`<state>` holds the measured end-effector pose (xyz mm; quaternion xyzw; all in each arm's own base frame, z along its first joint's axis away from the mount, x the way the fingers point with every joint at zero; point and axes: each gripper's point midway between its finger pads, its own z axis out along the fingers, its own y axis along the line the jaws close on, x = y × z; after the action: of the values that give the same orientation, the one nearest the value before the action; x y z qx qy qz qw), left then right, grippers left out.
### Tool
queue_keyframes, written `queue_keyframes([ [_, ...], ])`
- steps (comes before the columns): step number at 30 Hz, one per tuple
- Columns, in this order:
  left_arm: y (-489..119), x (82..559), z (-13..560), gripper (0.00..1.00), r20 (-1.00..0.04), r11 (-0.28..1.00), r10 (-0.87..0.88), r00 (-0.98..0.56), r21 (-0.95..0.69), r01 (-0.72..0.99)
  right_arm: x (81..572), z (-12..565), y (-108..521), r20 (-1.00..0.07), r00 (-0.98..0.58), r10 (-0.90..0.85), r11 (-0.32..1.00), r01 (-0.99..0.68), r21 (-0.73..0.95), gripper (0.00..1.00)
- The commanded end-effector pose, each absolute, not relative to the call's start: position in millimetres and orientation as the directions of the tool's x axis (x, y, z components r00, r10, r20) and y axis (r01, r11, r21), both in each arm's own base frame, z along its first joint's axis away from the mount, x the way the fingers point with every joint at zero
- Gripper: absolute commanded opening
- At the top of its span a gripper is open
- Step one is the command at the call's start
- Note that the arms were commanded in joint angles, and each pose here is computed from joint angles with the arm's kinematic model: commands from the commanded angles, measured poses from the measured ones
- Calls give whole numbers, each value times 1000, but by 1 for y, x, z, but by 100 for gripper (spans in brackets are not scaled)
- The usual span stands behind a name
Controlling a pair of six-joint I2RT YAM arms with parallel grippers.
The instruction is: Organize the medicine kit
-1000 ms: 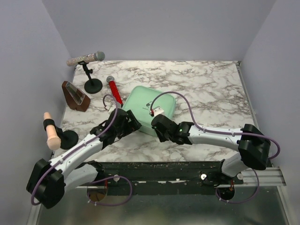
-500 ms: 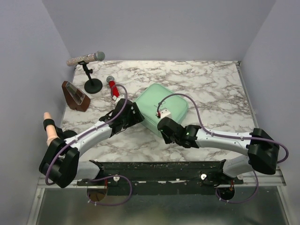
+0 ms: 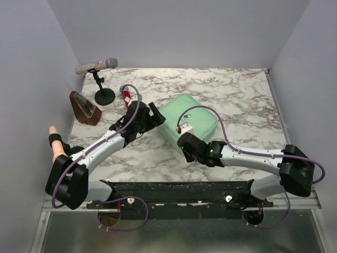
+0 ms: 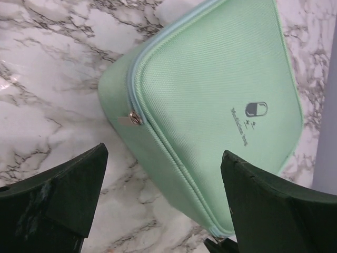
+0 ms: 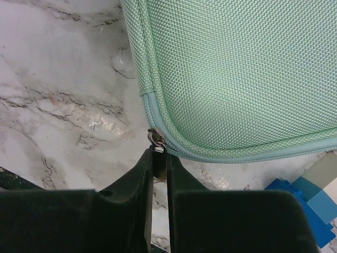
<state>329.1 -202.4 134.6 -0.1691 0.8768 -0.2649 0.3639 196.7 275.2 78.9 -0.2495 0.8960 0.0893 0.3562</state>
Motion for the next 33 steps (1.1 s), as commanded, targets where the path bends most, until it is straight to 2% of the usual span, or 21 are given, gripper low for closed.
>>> queue_keyframes([
  [1, -229, 317, 140, 99, -506, 746, -510, -696, -662, -66, 196, 78, 278, -663, -614, -428, 846, -529, -57, 1],
  [6, -254, 319, 113, 98, -489, 783, -440, -753, -620, -55, 200, 82, 281, -666, -602, -440, 842, -535, -73, 1],
  [8, -256, 322, 99, 92, -483, 800, -420, -768, -596, -63, 202, 83, 279, -666, -599, -444, 845, -528, -88, 1],
  [13, -254, 336, 73, 63, -493, 858, -348, -798, -510, -59, 204, 83, 258, -657, -615, -436, 866, -485, -121, 1],
  [17, -250, 349, 61, 35, -495, 879, -327, -805, -472, -66, 205, 82, 238, -648, -642, -411, 890, -436, -132, 1],
  [19, -248, 352, 57, 27, -495, 888, -316, -810, -455, -69, 203, 79, 229, -641, -655, -400, 898, -419, -132, 1],
  [27, -230, 364, 46, 11, -502, 908, -316, -805, -405, -104, 197, 64, 204, -607, -713, -350, 929, -346, -130, 1],
  [33, -218, 370, 43, 0, -493, 911, -316, -811, -397, -114, 208, 56, 174, -586, -788, -190, 981, -177, -79, 1],
])
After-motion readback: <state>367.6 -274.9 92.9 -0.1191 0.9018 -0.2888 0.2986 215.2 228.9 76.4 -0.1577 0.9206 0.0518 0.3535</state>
